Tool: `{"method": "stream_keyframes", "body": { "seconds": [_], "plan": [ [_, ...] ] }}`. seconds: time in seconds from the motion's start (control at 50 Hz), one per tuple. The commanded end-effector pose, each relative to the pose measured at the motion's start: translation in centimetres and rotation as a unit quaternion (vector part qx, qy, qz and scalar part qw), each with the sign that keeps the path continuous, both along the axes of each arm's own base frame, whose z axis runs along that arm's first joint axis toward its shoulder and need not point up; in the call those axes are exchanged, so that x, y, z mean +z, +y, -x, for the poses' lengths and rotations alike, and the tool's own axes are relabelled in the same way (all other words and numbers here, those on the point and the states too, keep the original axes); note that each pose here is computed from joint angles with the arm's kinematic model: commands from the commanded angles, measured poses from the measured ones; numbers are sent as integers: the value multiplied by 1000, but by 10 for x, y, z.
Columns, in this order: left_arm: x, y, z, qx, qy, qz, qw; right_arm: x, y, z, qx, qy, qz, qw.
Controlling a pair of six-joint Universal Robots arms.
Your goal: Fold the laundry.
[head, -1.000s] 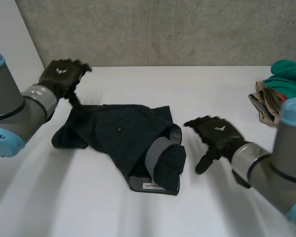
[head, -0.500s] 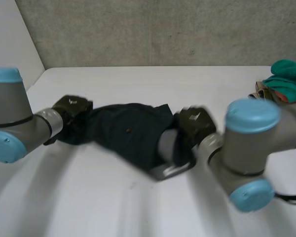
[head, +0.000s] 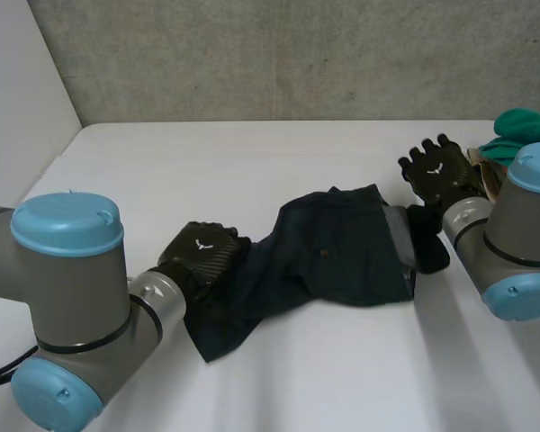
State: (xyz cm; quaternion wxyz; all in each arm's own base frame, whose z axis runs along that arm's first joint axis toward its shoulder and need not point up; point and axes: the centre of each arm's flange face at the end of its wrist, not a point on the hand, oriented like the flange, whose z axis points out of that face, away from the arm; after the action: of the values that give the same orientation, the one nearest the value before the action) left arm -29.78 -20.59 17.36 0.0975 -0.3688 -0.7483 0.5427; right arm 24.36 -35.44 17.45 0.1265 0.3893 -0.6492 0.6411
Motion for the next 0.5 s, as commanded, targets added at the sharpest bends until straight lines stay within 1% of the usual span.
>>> {"method": "stream_keyframes", "body": {
  "seconds": [0.02, 0.06, 0.16, 0.24, 0.26, 0.28, 0.36, 0.46, 0.5],
  "plan": [
    [30, 2, -6, 18, 21, 37, 999, 53, 6, 10, -36, -88, 3, 995],
    [35, 5, -10, 24, 23, 41, 999, 74, 13, 9, -30, -112, -6, 993],
    [32, 11, -18, 30, 16, 34, 999, 89, 20, 1, 3, -144, -66, 987],
    [23, 14, -24, 36, 6, 17, 999, 88, 11, -7, 17, -198, -128, 972],
    [21, 15, -25, 38, 6, 12, 999, 87, 9, -9, 20, -206, -137, 969],
    [18, 15, -26, 41, 7, 5, 999, 83, 4, -12, 25, -224, -156, 962],
    [10, 10, -31, 56, 14, -16, 998, 63, -10, -21, 28, -246, -199, 948],
    [-12, -6, -36, 81, 7, -52, 995, 37, -16, -41, 36, -247, -228, 941],
    [-18, -10, -36, 83, 4, -59, 995, 28, -17, -46, 38, -244, -234, 940]
  ]
}}
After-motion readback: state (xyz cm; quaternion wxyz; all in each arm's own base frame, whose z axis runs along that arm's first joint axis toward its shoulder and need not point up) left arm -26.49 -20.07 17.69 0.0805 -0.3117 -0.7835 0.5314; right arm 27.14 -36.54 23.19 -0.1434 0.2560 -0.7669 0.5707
